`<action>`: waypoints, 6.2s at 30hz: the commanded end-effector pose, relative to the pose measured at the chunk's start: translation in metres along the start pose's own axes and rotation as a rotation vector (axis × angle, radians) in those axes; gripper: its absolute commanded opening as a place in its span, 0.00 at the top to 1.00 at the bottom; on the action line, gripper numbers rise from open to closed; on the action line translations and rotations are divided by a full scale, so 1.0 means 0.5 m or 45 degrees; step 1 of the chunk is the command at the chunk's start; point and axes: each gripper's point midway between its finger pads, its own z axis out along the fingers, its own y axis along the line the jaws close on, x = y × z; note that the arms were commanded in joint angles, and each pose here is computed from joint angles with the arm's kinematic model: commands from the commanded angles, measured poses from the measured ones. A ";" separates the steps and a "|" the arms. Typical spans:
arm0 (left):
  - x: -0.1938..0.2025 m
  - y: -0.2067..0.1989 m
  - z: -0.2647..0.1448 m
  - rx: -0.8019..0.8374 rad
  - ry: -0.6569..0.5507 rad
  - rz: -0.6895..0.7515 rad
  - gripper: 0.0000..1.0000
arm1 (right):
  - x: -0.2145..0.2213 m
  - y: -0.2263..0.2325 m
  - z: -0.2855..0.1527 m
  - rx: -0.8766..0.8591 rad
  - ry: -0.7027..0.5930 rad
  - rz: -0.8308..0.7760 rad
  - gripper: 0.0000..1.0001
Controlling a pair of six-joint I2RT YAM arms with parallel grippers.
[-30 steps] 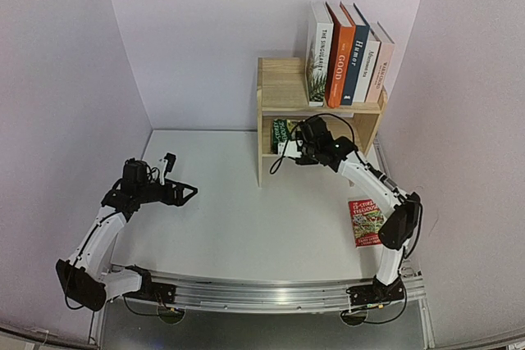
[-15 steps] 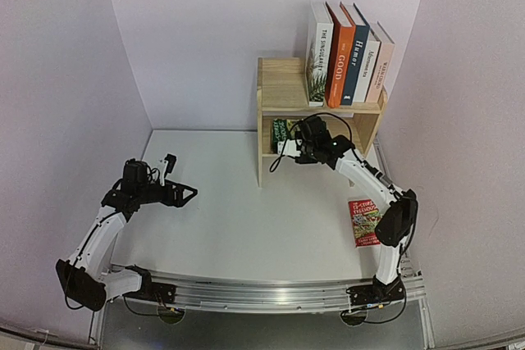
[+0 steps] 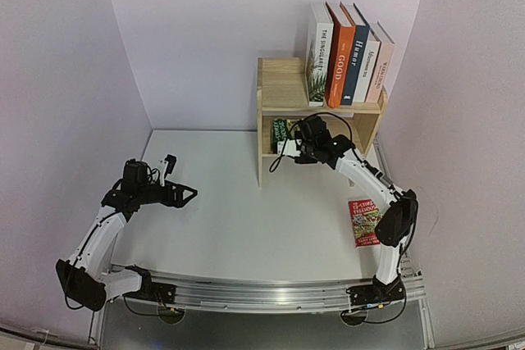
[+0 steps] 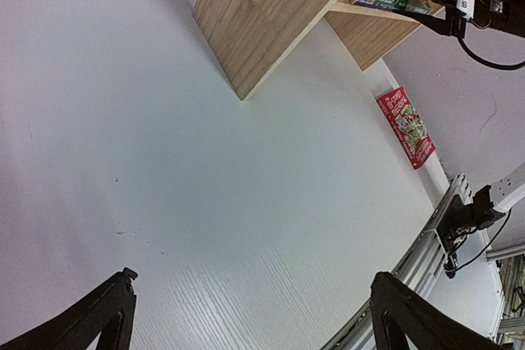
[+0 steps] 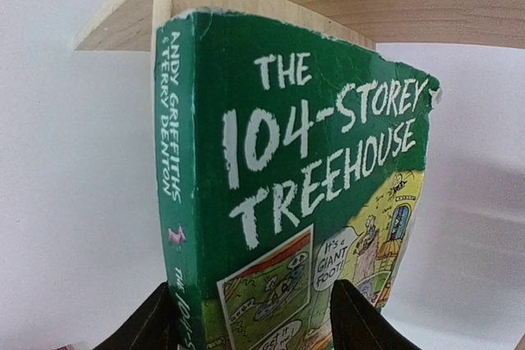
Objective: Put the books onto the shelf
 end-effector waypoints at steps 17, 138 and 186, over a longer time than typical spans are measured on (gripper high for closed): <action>-0.018 -0.011 -0.003 0.023 -0.030 0.046 0.00 | -0.003 -0.041 0.000 0.036 -0.045 0.048 0.40; 0.222 -0.149 0.116 0.647 0.428 0.242 0.00 | -0.464 0.380 -0.308 -0.955 -0.647 1.322 1.00; -0.055 -0.075 0.073 0.385 0.045 -0.910 1.00 | -0.568 0.269 -0.127 0.428 -0.276 0.526 0.03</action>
